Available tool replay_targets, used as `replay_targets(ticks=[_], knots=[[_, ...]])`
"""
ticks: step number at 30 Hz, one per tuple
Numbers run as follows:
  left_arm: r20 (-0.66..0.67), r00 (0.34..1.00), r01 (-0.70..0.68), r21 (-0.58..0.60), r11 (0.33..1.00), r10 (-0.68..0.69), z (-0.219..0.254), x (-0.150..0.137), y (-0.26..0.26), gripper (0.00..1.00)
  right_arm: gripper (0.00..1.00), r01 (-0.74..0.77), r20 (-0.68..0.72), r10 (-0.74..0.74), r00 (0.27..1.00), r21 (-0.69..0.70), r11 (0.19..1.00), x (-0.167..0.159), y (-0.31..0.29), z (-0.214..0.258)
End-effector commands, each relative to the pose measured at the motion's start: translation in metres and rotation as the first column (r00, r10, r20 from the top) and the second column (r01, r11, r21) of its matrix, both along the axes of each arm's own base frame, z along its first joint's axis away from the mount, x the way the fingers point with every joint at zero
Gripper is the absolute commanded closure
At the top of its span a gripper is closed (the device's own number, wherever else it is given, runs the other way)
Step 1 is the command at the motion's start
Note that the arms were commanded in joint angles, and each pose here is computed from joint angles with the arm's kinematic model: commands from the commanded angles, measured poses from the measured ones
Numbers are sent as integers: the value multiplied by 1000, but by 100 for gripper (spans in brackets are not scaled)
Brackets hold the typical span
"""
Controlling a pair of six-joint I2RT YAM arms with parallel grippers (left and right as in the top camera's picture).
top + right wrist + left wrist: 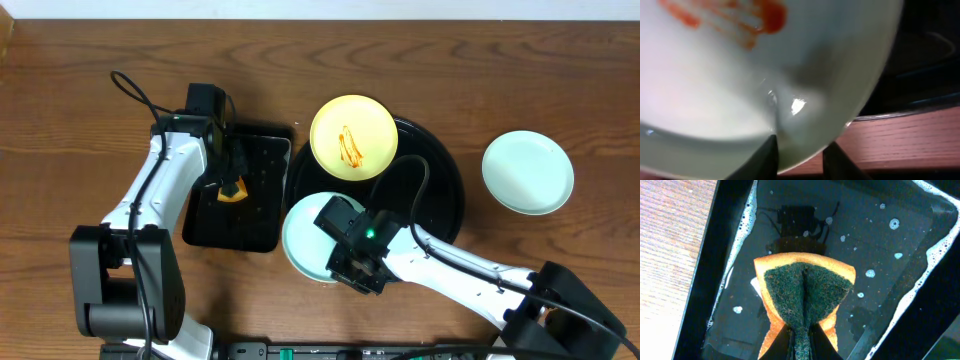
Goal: Clean dirty plates on tray and stack at the side
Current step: 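Reach the right gripper to the front pale green plate rim, then drag the front pale green plate toward the tray center with the right gripper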
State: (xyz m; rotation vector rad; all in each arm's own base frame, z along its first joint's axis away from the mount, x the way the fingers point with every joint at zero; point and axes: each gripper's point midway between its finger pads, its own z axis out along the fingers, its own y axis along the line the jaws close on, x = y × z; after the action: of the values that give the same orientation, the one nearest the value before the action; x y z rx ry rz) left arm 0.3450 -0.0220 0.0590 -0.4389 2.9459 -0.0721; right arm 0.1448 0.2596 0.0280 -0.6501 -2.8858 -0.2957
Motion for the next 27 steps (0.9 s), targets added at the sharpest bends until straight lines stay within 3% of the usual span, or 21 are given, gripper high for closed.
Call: replay_targets(ticks=[1, 9, 19, 27], knots=[[4, 1000, 9, 3, 1000, -9, 3, -2, 2, 92, 81, -6, -18, 5, 1000, -23, 1000, -5, -4, -4], [4, 1000, 9, 3, 1000, -9, 3, -2, 2, 92, 99, -38, -15, 38, 999, -28, 999, 2, -13, -4], [5, 1000, 9, 3, 1000, -9, 3, -2, 2, 92, 99, -125, 41, 126, 991, -31, 992, 25, -30, -5], [5, 1000, 9, 3, 1000, -9, 3, -2, 2, 92, 99, -152, 159, 182, 970, -182, 971, 61, -78, 3]])
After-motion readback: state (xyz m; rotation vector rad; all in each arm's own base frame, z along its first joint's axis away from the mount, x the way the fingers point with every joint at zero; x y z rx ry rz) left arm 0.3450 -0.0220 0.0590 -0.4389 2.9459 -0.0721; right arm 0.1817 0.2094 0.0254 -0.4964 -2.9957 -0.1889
